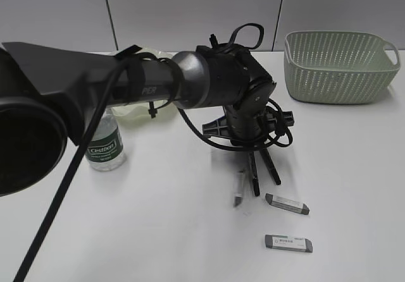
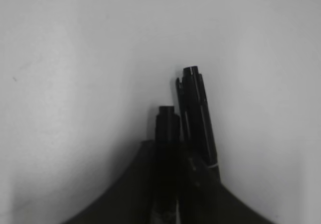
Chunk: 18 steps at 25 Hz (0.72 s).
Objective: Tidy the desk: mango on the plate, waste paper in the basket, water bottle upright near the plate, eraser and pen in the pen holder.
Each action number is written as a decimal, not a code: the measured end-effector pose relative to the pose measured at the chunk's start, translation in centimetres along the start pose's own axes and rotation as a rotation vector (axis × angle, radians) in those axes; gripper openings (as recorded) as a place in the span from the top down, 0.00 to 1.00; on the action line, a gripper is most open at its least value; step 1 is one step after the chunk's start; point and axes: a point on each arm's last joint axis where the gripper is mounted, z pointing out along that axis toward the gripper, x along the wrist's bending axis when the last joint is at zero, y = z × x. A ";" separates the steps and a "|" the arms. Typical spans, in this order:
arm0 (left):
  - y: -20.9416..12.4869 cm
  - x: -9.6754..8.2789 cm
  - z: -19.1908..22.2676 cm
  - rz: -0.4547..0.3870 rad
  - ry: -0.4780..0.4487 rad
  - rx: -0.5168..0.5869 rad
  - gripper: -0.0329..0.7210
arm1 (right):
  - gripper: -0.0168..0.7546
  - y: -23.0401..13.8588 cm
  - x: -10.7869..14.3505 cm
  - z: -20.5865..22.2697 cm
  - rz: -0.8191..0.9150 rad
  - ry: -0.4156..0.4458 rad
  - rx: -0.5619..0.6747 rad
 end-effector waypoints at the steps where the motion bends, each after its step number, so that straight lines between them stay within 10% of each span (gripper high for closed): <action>1: 0.0 0.0 0.0 0.000 -0.002 -0.001 0.84 | 0.47 0.0 0.0 0.0 0.000 0.000 0.000; 11: 1.7 -0.5 -2.4 0.085 -0.040 -0.122 0.84 | 0.47 0.0 0.0 0.0 0.001 0.000 0.000; 18: 7.5 -2.7 -11.8 0.318 -0.300 -0.541 0.84 | 0.47 0.0 0.0 0.0 0.001 0.000 0.000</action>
